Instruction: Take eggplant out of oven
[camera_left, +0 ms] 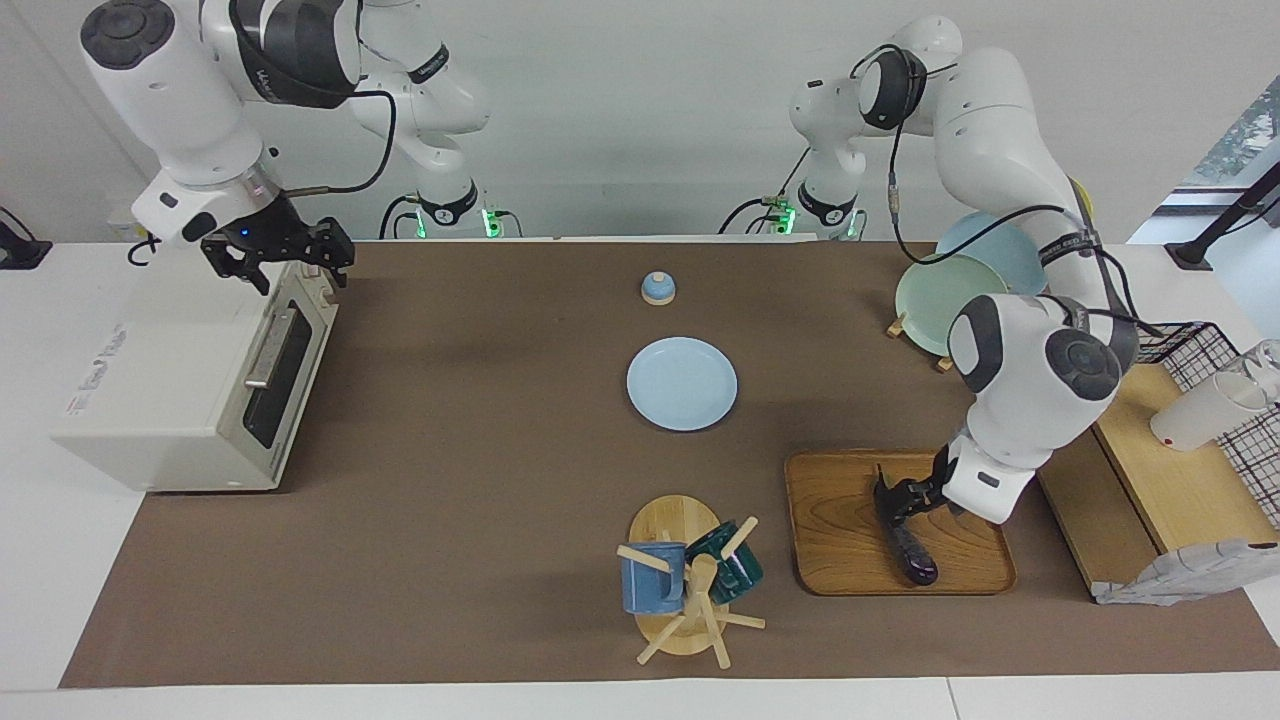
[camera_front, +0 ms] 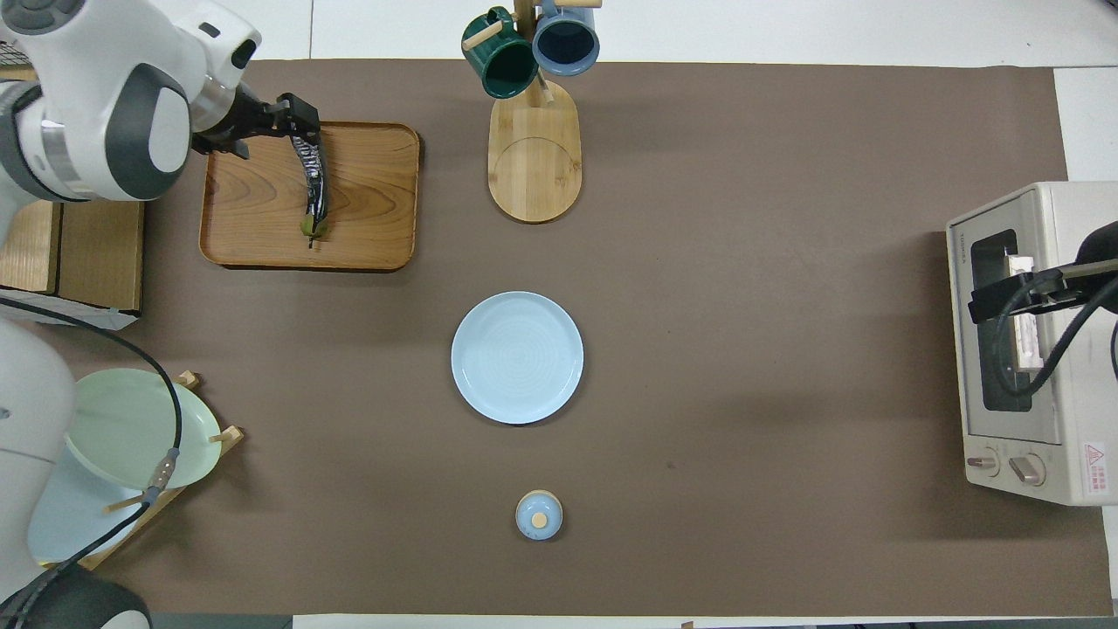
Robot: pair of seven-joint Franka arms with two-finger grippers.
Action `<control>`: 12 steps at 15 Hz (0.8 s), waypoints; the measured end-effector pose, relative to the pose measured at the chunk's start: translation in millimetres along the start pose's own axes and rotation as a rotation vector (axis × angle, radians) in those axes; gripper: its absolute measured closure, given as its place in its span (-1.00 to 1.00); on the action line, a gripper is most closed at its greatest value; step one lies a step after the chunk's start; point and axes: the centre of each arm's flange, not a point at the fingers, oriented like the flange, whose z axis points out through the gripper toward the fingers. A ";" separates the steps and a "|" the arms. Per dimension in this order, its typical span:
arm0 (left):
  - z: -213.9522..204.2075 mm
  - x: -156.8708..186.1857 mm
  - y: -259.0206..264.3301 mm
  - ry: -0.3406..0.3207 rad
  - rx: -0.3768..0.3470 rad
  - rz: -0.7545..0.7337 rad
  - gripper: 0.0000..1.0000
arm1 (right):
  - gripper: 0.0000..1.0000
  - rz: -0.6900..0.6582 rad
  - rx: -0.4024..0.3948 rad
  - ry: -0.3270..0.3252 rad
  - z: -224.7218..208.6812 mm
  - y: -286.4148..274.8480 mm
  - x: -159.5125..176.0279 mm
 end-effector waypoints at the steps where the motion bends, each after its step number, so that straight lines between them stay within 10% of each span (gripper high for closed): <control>1: -28.4 -4.6 -0.6 0.008 0.003 0.000 -1.00 | -1.00 0.011 0.000 0.000 0.0 -2.5 0.7; 7: -170.0 -66.9 -17.0 -0.075 0.053 -0.011 -1.00 | -1.00 0.081 0.054 -0.014 -8.6 -25.8 13.1; 12: -188.8 -133.1 -22.6 -0.162 0.099 -0.006 -1.00 | -1.00 0.079 0.054 0.003 -16.5 -32.7 15.7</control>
